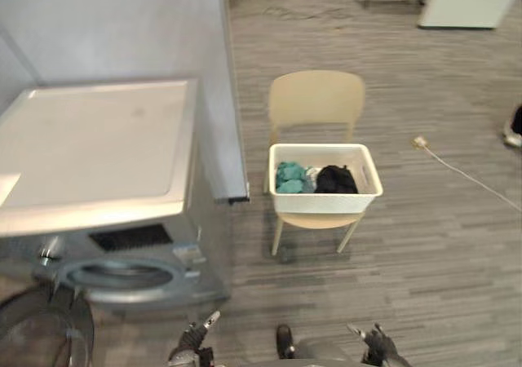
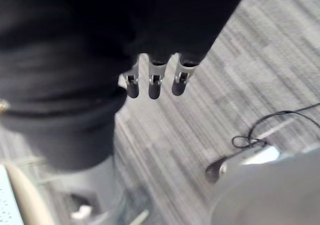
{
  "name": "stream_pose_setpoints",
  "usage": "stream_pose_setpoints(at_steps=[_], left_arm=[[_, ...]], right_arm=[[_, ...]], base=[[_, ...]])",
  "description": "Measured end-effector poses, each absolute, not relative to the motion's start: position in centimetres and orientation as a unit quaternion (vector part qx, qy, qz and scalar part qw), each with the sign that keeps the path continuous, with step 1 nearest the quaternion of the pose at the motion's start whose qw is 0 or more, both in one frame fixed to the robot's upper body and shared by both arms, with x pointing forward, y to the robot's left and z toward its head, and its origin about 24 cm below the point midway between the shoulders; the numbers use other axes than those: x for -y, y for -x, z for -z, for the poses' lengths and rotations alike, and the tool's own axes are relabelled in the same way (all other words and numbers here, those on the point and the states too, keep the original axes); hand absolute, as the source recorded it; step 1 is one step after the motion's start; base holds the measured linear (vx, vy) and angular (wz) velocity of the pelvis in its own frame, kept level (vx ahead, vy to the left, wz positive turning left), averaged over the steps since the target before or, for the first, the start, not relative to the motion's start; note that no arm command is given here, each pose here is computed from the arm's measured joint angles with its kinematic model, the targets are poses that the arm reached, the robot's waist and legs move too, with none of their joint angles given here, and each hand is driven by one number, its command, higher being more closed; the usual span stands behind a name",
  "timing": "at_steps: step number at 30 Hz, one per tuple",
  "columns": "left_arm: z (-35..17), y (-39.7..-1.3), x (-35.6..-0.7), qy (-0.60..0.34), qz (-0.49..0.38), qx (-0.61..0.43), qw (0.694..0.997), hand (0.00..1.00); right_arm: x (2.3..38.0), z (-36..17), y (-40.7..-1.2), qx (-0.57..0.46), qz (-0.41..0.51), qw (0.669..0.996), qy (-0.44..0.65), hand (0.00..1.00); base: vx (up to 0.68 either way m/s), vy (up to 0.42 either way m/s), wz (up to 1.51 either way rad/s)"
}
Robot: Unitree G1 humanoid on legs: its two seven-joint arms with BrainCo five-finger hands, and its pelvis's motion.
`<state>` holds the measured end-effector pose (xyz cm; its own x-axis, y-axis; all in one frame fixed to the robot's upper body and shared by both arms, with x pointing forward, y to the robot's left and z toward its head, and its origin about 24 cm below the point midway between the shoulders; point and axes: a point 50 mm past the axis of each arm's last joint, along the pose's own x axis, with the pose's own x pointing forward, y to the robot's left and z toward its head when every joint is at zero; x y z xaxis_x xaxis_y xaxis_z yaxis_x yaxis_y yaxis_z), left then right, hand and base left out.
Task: Pick up the laundry basket with both hands and put the clothes into the washing machine.
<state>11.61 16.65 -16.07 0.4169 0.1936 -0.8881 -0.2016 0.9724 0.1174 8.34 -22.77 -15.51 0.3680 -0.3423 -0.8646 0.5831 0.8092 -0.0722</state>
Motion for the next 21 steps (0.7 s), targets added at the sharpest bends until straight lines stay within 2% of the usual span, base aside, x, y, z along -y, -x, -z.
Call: stream_pose_setpoints(at_steps=[4,8,11,16,21], left_arm=[[16.2,-11.1,-18.0,-0.034,-0.111,-0.537,0.836,0.0],[16.3,-9.9,-19.1,-0.049,-0.122,-0.546,0.827,0.0],[16.0,-9.8,-19.9,-0.03,-0.164,-0.533,0.83,0.0],[15.6,-10.6,-19.6,-0.011,-0.182,-0.51,0.841,0.0],[15.5,-10.6,-20.4,0.002,-0.208,-0.505,0.838,0.0]], right_arm=[[22.7,16.1,-6.6,-0.518,0.29,0.795,-0.122,0.0],[22.3,16.1,-7.1,-0.514,0.278,0.803,-0.118,0.0],[22.3,15.8,-8.2,-0.503,0.258,0.819,-0.1,0.0],[22.7,14.6,-11.5,-0.457,0.25,0.849,-0.085,0.0],[20.8,14.8,-11.5,-0.457,0.243,0.849,-0.107,0.0]], base=[[0.16,-0.321,0.13],[0.19,-0.314,-0.1],[0.27,-0.248,-0.27],[0.28,0.003,-0.51],[0.38,0.094,-0.02]])
